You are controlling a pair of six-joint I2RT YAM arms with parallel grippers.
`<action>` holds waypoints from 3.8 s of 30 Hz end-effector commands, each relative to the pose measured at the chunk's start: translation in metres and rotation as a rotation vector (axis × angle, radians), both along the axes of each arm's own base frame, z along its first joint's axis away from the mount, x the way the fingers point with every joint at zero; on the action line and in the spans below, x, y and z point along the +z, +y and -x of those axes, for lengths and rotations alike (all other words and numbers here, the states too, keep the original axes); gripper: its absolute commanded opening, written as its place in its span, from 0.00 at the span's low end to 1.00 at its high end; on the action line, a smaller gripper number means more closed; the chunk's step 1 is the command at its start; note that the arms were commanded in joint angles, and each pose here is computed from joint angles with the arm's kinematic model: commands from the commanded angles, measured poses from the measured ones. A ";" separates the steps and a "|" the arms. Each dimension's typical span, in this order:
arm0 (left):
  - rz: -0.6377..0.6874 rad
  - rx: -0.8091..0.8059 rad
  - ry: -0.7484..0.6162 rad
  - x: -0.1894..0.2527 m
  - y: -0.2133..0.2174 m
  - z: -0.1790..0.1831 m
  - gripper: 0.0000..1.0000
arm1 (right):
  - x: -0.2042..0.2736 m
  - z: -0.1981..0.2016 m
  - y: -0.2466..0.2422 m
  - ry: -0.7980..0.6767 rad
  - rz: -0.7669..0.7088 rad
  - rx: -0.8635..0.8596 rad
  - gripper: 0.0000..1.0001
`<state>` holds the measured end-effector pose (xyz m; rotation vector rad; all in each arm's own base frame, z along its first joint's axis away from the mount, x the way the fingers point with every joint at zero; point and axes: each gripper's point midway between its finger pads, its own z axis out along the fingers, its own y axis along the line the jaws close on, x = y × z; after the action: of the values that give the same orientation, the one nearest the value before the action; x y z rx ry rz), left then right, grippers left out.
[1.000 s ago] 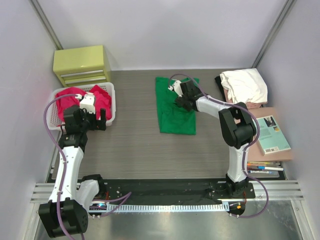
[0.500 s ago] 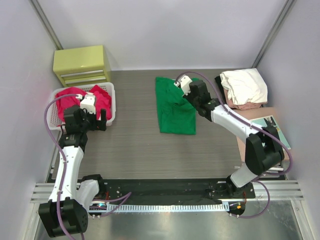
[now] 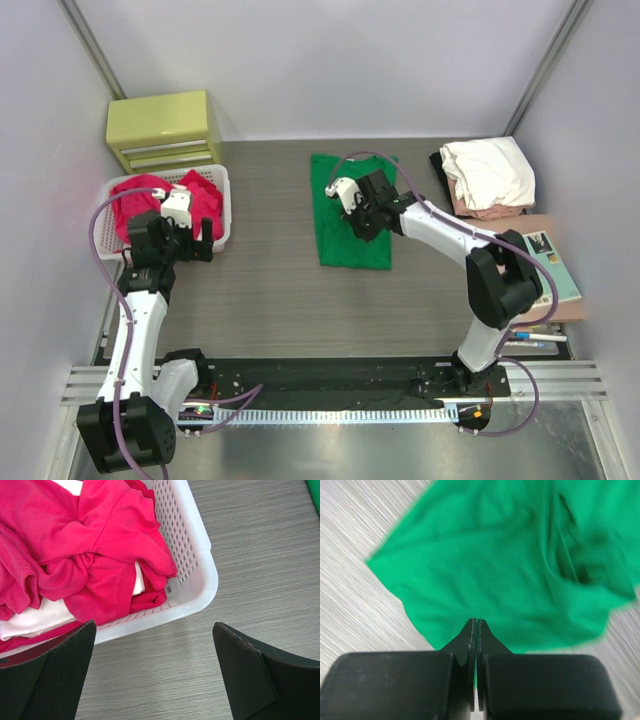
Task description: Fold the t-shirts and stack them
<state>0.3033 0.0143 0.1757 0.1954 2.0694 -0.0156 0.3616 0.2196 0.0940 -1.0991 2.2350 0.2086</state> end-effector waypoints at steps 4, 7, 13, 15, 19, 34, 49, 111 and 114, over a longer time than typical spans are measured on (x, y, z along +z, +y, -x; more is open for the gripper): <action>-0.011 0.002 -0.013 0.003 0.003 0.000 1.00 | 0.011 -0.031 0.035 0.004 -0.026 0.108 0.01; -0.010 0.000 -0.006 0.002 0.002 -0.001 1.00 | 0.005 -0.053 0.030 -0.023 0.035 0.072 0.01; -0.005 -0.006 -0.006 0.002 0.001 -0.001 1.00 | -0.018 -0.122 -0.019 -0.126 0.330 -0.153 0.01; -0.007 -0.005 -0.003 0.001 0.001 -0.001 1.00 | -0.016 -0.149 -0.034 -0.196 0.397 -0.229 0.01; -0.009 -0.003 -0.003 0.001 0.002 -0.001 1.00 | 0.043 -0.193 -0.075 -0.570 0.550 -0.526 0.01; -0.004 -0.018 0.007 -0.002 -0.002 0.000 1.00 | 0.062 -0.148 -0.118 -1.027 0.812 -0.657 0.01; -0.005 -0.019 0.002 0.002 -0.002 0.000 1.00 | 0.116 -0.141 -0.119 -0.747 0.395 -0.774 0.01; -0.005 -0.028 0.027 -0.004 -0.004 0.001 1.00 | -0.011 -0.119 0.076 0.117 -0.100 -0.189 0.50; -0.007 -0.030 0.031 -0.005 -0.004 0.001 1.00 | -0.022 -0.122 0.077 0.127 -0.090 -0.190 0.50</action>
<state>0.3002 0.0123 0.1606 0.2033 2.1304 -0.0351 0.4689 0.2880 0.0650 -0.8411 2.4547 0.3052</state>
